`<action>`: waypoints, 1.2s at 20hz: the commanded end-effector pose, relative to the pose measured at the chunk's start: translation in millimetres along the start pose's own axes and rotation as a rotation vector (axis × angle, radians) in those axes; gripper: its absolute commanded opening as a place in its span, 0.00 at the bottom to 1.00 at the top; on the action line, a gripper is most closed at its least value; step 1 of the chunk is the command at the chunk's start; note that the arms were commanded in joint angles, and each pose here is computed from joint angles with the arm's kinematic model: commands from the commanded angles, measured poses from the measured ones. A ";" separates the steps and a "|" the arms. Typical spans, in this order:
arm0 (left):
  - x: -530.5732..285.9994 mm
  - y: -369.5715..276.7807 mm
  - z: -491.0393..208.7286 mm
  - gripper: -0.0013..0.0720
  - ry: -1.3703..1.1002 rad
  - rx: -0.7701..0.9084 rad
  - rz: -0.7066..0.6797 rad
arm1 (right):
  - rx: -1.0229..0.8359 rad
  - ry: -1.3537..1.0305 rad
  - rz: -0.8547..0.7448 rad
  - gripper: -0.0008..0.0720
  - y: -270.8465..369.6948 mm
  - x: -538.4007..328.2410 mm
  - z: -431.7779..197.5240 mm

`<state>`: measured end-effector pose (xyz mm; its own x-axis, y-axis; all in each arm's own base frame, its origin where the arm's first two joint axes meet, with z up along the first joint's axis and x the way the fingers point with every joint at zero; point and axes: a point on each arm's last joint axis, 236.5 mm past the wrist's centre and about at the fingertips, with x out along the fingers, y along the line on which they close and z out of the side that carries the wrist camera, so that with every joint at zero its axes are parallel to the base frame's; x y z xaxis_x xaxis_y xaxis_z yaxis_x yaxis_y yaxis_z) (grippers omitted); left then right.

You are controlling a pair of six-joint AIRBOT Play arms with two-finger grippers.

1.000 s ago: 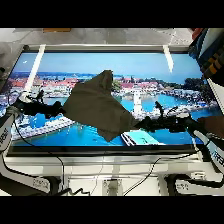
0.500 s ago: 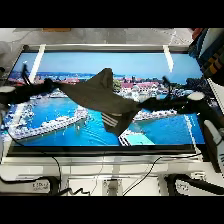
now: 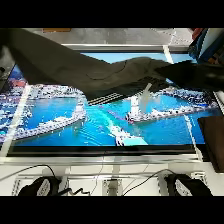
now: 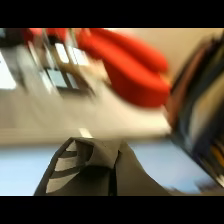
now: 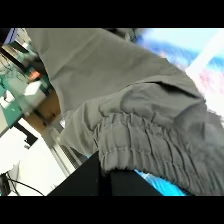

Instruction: Fold the clothes and pants, and hang the long-sleeved shirts on hangers.

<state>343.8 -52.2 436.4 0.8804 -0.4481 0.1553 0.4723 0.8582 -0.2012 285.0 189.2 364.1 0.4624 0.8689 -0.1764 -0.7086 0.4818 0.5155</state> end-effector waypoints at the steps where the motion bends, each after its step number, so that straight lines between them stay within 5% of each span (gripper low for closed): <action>1: -68.5 -52.8 72.8 0.03 -0.220 0.235 0.124 | -0.042 -0.107 0.017 0.04 85.5 -39.7 6.8; 5: -114.0 -77.2 100.6 0.03 -0.314 0.436 0.263 | -0.080 -0.276 0.006 0.04 140.0 -74.4 16.9; 8: -104.7 -62.3 82.6 0.03 -0.234 0.373 0.272 | 0.000 -0.319 -0.095 0.04 118.8 -81.0 22.5; 12: -46.8 -10.2 0.1 0.03 0.077 0.130 0.170 | 0.229 -0.202 -0.342 0.04 -18.8 -51.3 -10.4; 18: 99.3 22.4 -240.9 0.02 0.606 -0.085 -0.164 | 0.702 -0.094 -0.532 0.04 -233.4 25.3 -121.4; 24: 141.6 51.3 -358.1 0.02 0.746 -0.327 -0.046 | 0.806 -0.128 -0.674 0.04 -325.2 39.0 -154.6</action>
<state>494.1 -146.8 150.5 0.6439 -0.6278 -0.4373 0.4606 0.7745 -0.4335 432.4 98.6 98.1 0.7063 0.4711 -0.5285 0.1816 0.6010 0.7784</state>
